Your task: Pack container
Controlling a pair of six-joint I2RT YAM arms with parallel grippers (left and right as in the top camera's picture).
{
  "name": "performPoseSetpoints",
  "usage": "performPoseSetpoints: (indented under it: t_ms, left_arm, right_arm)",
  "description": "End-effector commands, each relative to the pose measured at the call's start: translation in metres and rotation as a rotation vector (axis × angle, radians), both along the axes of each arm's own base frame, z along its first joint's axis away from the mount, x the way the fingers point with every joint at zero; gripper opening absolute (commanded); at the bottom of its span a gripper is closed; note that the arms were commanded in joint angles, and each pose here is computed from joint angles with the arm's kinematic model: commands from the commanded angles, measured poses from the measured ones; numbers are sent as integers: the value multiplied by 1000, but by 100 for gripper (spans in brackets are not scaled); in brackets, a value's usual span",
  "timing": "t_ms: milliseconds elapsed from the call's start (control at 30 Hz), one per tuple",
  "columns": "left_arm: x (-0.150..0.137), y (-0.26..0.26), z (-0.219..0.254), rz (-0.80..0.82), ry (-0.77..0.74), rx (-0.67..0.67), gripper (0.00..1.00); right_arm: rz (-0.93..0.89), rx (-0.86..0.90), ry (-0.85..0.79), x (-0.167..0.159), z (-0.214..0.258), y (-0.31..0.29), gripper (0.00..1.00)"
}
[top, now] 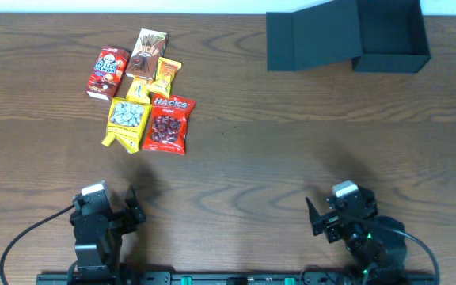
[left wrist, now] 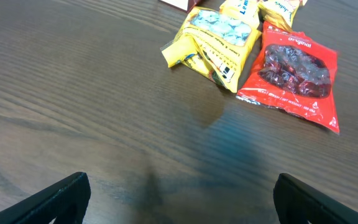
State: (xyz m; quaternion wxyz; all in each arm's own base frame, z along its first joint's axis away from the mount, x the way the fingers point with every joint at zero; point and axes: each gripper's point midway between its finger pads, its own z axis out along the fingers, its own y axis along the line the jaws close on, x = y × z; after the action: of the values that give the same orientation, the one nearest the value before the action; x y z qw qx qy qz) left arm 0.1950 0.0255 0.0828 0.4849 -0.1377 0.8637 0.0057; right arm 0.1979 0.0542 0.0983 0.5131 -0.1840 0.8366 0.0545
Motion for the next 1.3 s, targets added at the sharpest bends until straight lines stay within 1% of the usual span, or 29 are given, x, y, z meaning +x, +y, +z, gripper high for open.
performPoseSetpoints:
  t_ms: [0,67,100,133,233,300,367,433,500,567,667,800,867,1000,1100,1167,1200,1267]
  left_arm:
    - [0,-1,-4,3,3,-12,95]
    - [0,-1,-4,3,4,-12,95]
    - [0,-1,-4,3,4,-12,95]
    - [0,-1,-4,3,4,-12,95]
    - [0,-1,-4,3,3,-12,95]
    - [0,-1,-4,3,3,-12,95]
    - [0,-1,-4,3,4,-12,95]
    - [0,-1,-4,3,3,-12,95]
    - [0,-1,-4,3,4,-12,95]
    - [0,-1,-4,3,3,-12,95]
    - [0,-1,-4,3,3,-12,95]
    - [0,-1,-4,3,4,-12,95]
    - [0,-1,-4,3,3,-12,95]
    - [0,-1,-4,3,3,-12,95]
    - [0,-1,-4,3,3,-12,95]
    - [0,-1,-4,3,3,-12,95]
    - [0,-1,-4,3,3,-12,95]
    - [0,-1,-4,3,3,-12,95]
  right_arm:
    - [-40,202,28,1,8,9,99]
    - [-73,367,35,4,20,16,99]
    - [-102,500,47,7,30,20,99]
    - [-137,626,78,8,36,23,99]
    - [-264,920,221,6,35,26,99]
    - [-326,1002,267,5,31,24,99]
    - [-479,1098,219,15,34,3,99]
    - [-537,1120,143,21,42,-10,99]
    - [-513,1062,-11,30,66,-22,99]
    - [-460,992,-121,37,86,-25,99]
    - [-496,927,-180,52,96,-39,99]
    - [-572,754,-129,76,95,-59,99]
    - [-549,647,-83,95,103,-63,99]
    - [-504,497,4,140,121,-76,99]
    - [-471,334,76,181,132,-91,99]
    - [-434,238,130,207,137,-96,96]
    - [-435,209,159,218,138,-100,99]
    - [-464,145,220,242,138,-113,99]
